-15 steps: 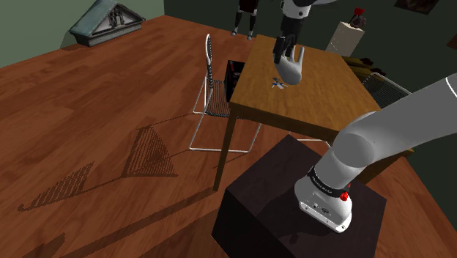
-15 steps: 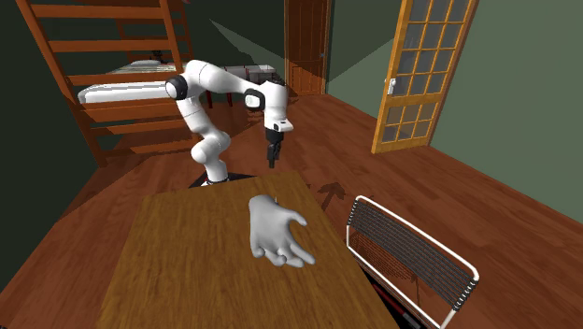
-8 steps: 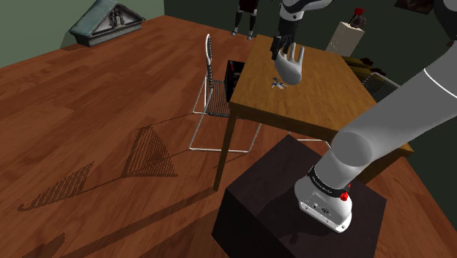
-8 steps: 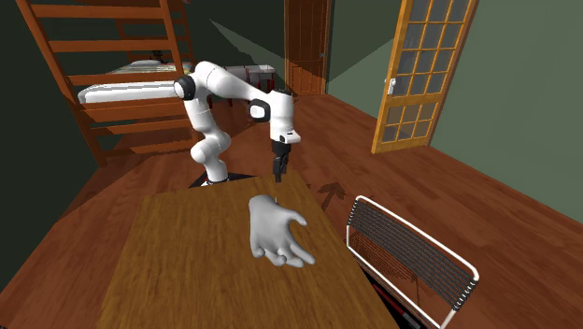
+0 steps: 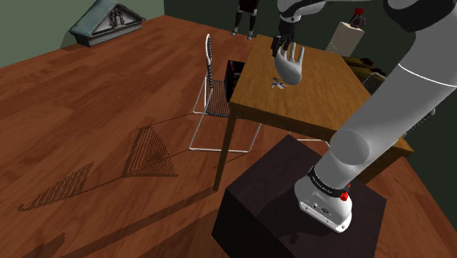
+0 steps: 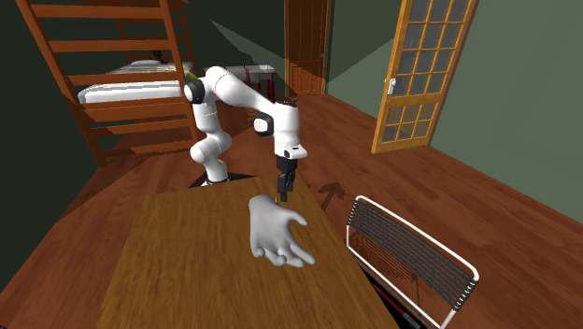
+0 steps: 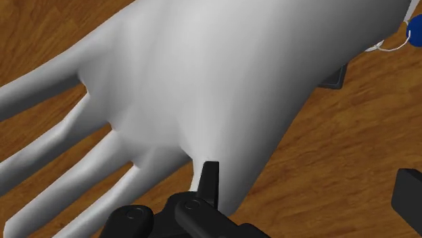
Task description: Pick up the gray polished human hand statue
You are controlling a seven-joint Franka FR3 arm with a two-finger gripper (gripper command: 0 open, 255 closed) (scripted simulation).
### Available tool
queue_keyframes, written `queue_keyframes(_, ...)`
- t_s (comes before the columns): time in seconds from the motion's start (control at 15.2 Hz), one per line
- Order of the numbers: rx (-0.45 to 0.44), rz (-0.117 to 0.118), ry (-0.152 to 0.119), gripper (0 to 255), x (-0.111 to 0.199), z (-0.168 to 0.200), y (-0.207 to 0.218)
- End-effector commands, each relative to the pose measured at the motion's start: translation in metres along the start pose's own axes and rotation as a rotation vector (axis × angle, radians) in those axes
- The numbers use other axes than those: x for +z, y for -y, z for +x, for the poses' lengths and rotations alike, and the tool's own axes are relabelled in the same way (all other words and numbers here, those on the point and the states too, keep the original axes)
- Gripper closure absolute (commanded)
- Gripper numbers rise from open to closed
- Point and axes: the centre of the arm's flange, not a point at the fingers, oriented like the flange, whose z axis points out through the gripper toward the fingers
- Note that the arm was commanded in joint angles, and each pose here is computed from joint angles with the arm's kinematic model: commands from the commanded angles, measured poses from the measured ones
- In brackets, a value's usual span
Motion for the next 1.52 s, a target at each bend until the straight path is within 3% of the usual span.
queue_keyframes(0.0, 0.012, -0.015, -0.011, 0, 0.008, 0.012, -0.020)
queue_keyframes(0.2, 0.029, -0.033, -0.023, 0, 0.017, 0.026, -0.044)
queue_keyframes(0.79, 0.029, -0.033, -0.023, 0, 0.056, 0.024, -0.035)
queue_keyframes(0.86, 0.029, -0.033, -0.023, 255, 0.056, 0.024, -0.035)
queue_keyframes(1.45, 0.029, -0.033, -0.023, 255, 0.056, 0.024, -0.035)
